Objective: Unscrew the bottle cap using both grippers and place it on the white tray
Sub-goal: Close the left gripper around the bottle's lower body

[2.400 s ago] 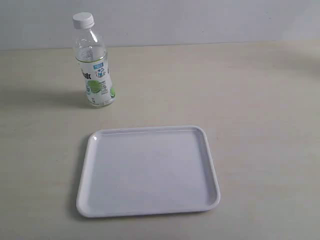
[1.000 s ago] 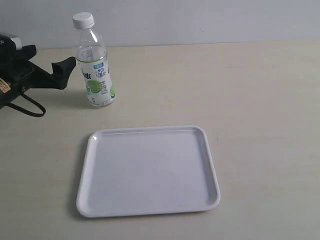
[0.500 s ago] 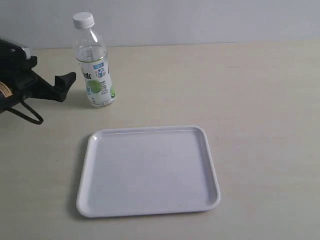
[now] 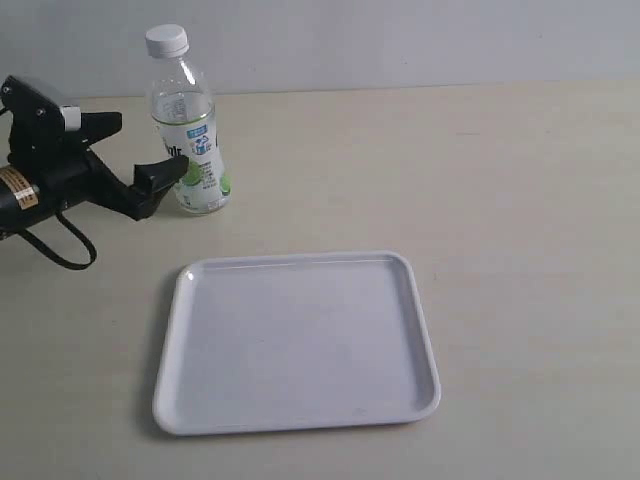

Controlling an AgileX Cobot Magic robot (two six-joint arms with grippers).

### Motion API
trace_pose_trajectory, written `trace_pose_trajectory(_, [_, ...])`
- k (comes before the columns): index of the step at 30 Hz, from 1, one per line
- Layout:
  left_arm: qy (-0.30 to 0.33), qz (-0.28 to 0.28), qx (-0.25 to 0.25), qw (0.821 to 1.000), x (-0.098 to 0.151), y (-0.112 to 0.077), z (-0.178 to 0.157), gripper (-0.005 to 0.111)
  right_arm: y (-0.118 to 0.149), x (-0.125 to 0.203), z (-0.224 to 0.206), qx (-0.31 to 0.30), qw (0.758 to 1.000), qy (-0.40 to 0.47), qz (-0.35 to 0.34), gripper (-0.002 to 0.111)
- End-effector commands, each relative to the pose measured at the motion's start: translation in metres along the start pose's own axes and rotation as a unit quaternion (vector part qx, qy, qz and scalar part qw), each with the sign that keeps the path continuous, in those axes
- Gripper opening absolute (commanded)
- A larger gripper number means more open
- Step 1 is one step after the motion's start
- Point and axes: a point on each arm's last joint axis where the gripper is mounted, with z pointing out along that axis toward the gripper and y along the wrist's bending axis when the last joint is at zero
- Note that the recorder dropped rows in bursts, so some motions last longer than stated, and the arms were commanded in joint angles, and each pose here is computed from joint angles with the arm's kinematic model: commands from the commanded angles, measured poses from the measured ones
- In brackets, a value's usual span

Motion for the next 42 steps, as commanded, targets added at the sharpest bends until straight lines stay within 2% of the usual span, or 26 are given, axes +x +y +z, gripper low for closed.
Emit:
trace_pose_trajectory(1, [-0.013, -0.037, 0.009, 0.999, 0.005, 0.002, 0.008, 0.105, 0.0, 0.002, -0.001, 0.001, 1.0, 0.005, -0.003, 0.099])
trace_pose_trajectory(7, [-0.019, -0.074, 0.03, 0.997, 0.014, 0.005, 0.024, 0.105, 0.0, 0.002, -0.001, 0.001, 1.0, 0.005, -0.003, 0.099])
trace_pose_trajectory(10, [-0.025, -0.075, 0.035, 0.996, 0.013, 0.005, 0.035, 0.105, 0.0, 0.002, -0.001, 0.001, 1.0, 0.005, -0.003, 0.099])
trace_pose_trajectory(18, [-0.035, -0.065, 0.064, 0.995, 0.013, -0.009, 0.064, 0.105, 0.0, 0.003, -0.001, 0.001, 1.0, 0.01, -0.004, 0.099])
trace_pose_trajectory(23, [-0.036, -0.067, 0.055, 0.996, 0.011, -0.012, 0.077, 0.105, 0.0, 0.003, -0.001, 0.001, 1.0, 0.01, -0.004, 0.099])
trace_pose_trajectory(33, [-0.009, -0.072, 0.043, 0.996, 0.016, -0.01, 0.077, 0.103, 0.0, 0.003, -0.001, 0.002, 1.0, 0.014, -0.004, 0.099])
trace_pose_trajectory(35, [-0.014, -0.073, 0.044, 0.996, 0.015, -0.01, 0.077, 0.094, 0.0, 0.004, -0.001, 0.002, 1.0, 0.016, -0.004, 0.099])
trace_pose_trajectory(37, [-0.015, -0.073, 0.044, 0.996, 0.015, -0.01, 0.077, 0.078, 0.0, 0.004, -0.001, 0.002, 1.0, 0.017, -0.004, 0.099])
trace_pose_trajectory(42, [-0.014, -0.069, 0.047, 0.996, 0.015, -0.011, 0.077, 0.019, 0.0, 0.004, -0.001, 0.002, 1.0, 0.017, -0.004, 0.099])
